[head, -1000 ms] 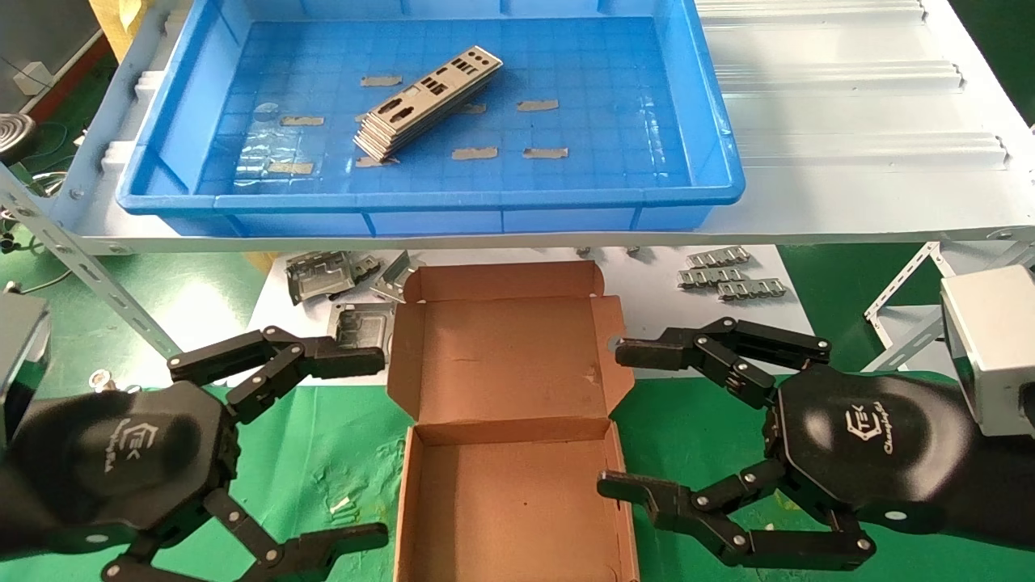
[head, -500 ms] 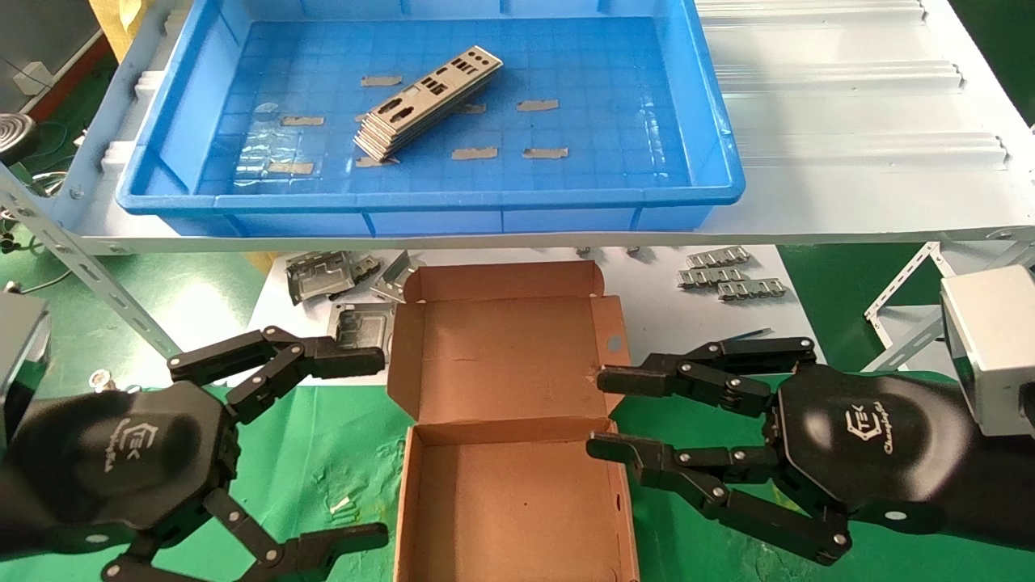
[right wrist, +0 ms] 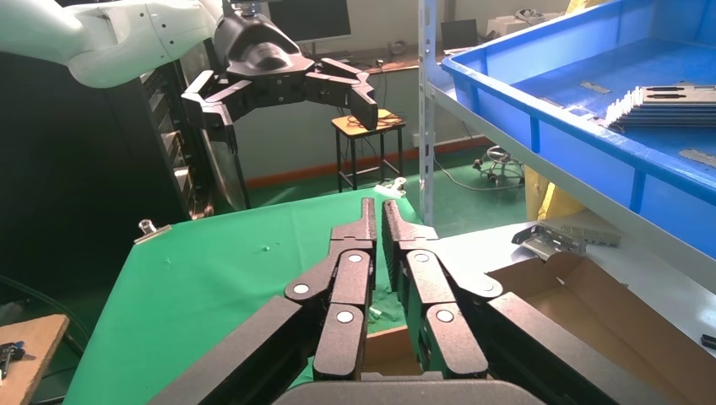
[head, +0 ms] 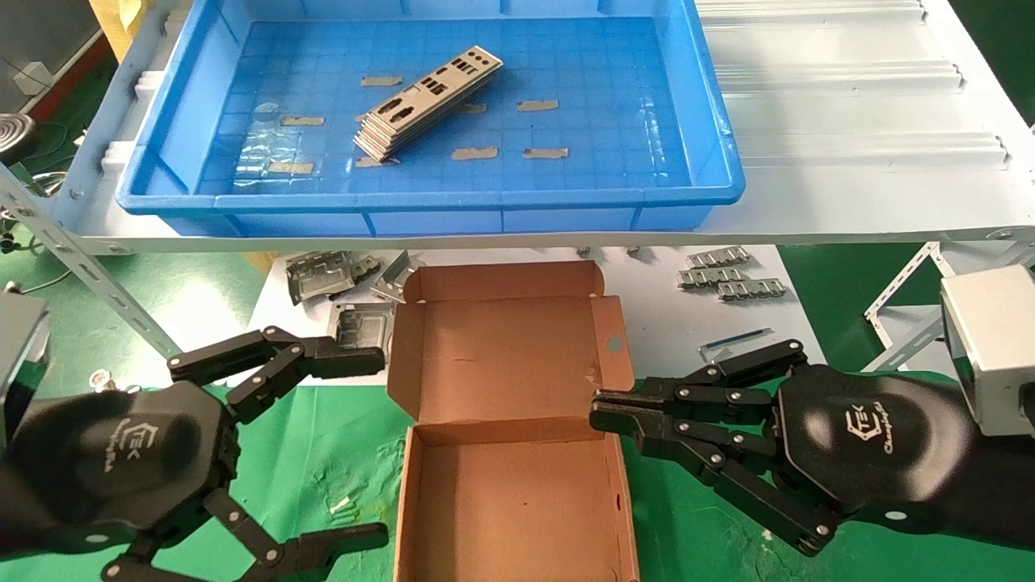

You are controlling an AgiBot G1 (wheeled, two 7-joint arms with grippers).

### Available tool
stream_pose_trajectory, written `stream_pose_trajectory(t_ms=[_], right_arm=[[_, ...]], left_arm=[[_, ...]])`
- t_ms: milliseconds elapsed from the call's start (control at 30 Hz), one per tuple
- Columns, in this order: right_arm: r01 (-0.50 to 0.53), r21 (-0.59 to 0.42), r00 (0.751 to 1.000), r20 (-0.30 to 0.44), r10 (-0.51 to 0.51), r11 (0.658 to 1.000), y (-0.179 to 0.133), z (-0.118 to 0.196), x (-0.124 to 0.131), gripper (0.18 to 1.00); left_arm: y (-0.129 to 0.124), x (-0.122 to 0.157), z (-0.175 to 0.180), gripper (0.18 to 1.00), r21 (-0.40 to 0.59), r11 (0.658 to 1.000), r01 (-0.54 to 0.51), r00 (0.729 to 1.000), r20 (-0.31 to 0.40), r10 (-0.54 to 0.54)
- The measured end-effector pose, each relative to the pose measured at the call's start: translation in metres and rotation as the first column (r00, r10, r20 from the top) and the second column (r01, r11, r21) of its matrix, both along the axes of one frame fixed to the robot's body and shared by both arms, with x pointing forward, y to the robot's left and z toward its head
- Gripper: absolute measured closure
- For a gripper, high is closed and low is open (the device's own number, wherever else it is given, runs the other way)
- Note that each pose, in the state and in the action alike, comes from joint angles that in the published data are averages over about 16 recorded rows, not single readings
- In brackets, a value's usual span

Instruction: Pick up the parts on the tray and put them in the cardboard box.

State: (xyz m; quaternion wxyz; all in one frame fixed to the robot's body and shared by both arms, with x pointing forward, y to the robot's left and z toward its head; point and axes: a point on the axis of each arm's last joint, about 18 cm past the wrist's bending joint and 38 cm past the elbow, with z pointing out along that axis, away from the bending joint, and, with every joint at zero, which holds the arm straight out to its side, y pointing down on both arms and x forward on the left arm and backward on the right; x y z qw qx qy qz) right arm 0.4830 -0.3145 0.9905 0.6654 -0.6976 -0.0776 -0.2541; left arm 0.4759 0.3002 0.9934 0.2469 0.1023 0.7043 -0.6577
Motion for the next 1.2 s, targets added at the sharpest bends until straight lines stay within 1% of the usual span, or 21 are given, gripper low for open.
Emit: stream_pose_trajectory(t_ms=[167,333,500,600,733,867,1033,1100,1200], right_arm=[[0.000,0.000,1.000,0.000,0.000,1.000,0.000,0.000,0.000,0.955],[0.000,0.000,1.000,0.000,0.000,1.000,0.000,0.000,0.000,0.976],[0.000,0.000,1.000,0.000,0.000,1.000,0.000,0.000,0.000,0.985],[0.000,0.000,1.000,0.000,0.000,1.000,0.000,0.000,0.000,0.987],[0.000,0.000,1.000,0.000,0.000,1.000,0.000,0.000,0.000,0.988],[0.000,0.000,1.000,0.000,0.000,1.000,0.000,0.000,0.000,0.988],[0.000,0.000,1.000,0.000,0.000,1.000,0.000,0.000,0.000,0.988],[0.000,0.000,1.000,0.000,0.000,1.000,0.000,0.000,0.000,0.988],[0.000,0.000,1.000,0.000,0.000,1.000,0.000,0.000,0.000,0.988]], left_arm=[[-0.003,0.005,0.011,0.184,0.002,1.000,-0.015,0.999,0.030,0.015],[-0.012,0.023,0.037,0.184,-0.004,0.999,-0.048,0.996,0.077,0.048],[-0.025,0.049,0.078,0.184,-0.021,0.995,-0.094,0.987,0.130,0.096],[-0.036,0.067,0.106,0.184,-0.031,0.992,-0.122,0.981,0.147,0.125],[-0.052,0.092,0.141,0.184,-0.038,0.985,-0.167,0.974,0.149,0.171],[-0.067,0.116,0.169,0.184,-0.036,0.974,-0.224,0.964,0.137,0.226],[-0.082,0.144,0.194,0.184,-0.023,0.949,-0.315,0.943,0.107,0.316],[-0.086,0.155,0.202,0.184,-0.016,0.933,-0.359,0.928,0.104,0.358],[-0.091,0.170,0.210,0.184,-0.007,0.904,-0.428,0.898,0.108,0.426]])
